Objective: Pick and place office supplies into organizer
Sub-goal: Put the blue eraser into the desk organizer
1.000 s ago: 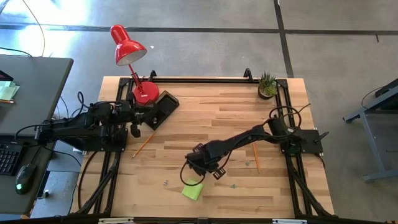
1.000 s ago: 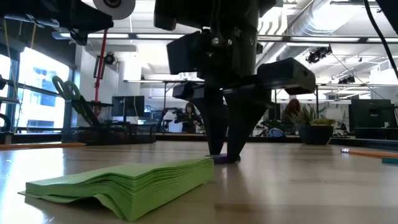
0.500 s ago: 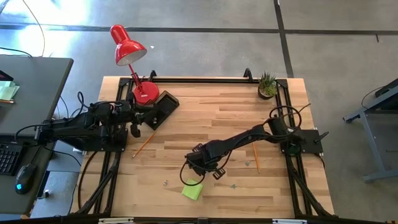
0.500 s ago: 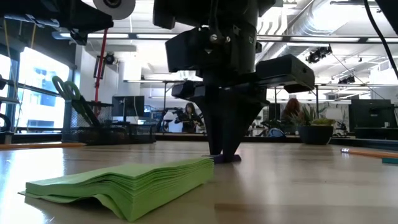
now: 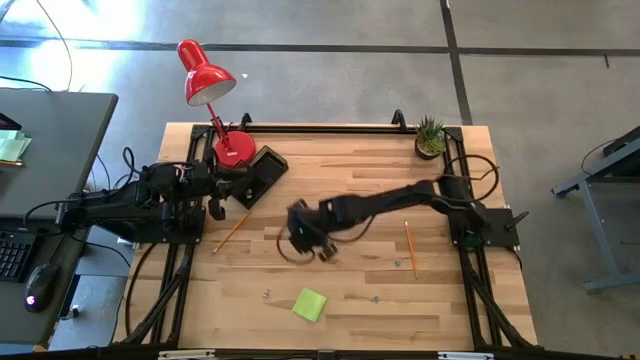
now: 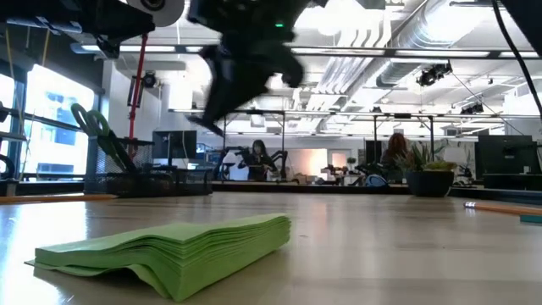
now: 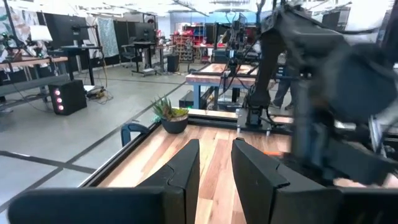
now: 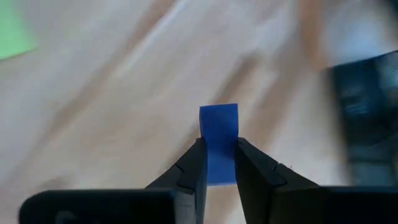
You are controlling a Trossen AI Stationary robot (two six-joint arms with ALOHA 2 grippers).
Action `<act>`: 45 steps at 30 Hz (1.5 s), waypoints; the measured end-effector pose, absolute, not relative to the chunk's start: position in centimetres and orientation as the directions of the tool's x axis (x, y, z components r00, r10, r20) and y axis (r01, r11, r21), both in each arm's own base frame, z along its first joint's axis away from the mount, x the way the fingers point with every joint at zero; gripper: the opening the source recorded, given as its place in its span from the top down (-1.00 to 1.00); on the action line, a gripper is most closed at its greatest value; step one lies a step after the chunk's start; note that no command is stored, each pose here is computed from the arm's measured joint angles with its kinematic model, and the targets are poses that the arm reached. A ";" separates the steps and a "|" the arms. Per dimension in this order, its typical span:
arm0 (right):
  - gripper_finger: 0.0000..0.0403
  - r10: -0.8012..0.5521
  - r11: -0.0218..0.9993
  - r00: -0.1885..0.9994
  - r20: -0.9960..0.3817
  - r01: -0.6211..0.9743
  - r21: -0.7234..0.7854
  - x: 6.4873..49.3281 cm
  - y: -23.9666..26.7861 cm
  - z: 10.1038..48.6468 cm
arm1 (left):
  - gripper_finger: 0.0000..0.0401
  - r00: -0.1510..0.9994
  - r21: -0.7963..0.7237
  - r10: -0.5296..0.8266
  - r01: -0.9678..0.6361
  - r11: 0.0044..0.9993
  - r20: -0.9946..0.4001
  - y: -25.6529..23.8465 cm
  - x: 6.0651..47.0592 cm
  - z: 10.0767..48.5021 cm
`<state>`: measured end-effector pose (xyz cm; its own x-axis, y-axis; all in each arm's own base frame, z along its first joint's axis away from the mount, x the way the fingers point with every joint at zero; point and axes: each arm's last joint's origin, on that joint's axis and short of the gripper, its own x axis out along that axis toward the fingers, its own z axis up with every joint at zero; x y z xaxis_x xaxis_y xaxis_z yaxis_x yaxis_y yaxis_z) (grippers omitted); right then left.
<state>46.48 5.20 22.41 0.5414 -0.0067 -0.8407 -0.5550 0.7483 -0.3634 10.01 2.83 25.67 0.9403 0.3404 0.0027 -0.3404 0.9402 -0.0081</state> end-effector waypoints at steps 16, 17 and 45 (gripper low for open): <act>0.69 0.145 0.787 0.877 -0.459 -0.383 -0.484 50.5 -5.1 24.5 | 0.61 0.943 0.069 0.332 -0.333 0.940 0.018 2.8 10.0 25.8; 0.70 0.140 0.801 0.876 -0.462 -0.374 -0.466 50.5 -5.4 24.4 | 0.61 0.943 0.087 0.332 -0.331 0.940 0.008 2.8 10.0 25.7; 0.71 0.399 0.907 0.578 -0.712 -0.362 0.214 46.9 -8.2 27.0 | 0.61 0.914 0.711 0.285 0.007 0.703 -0.290 1.1 16.0 20.6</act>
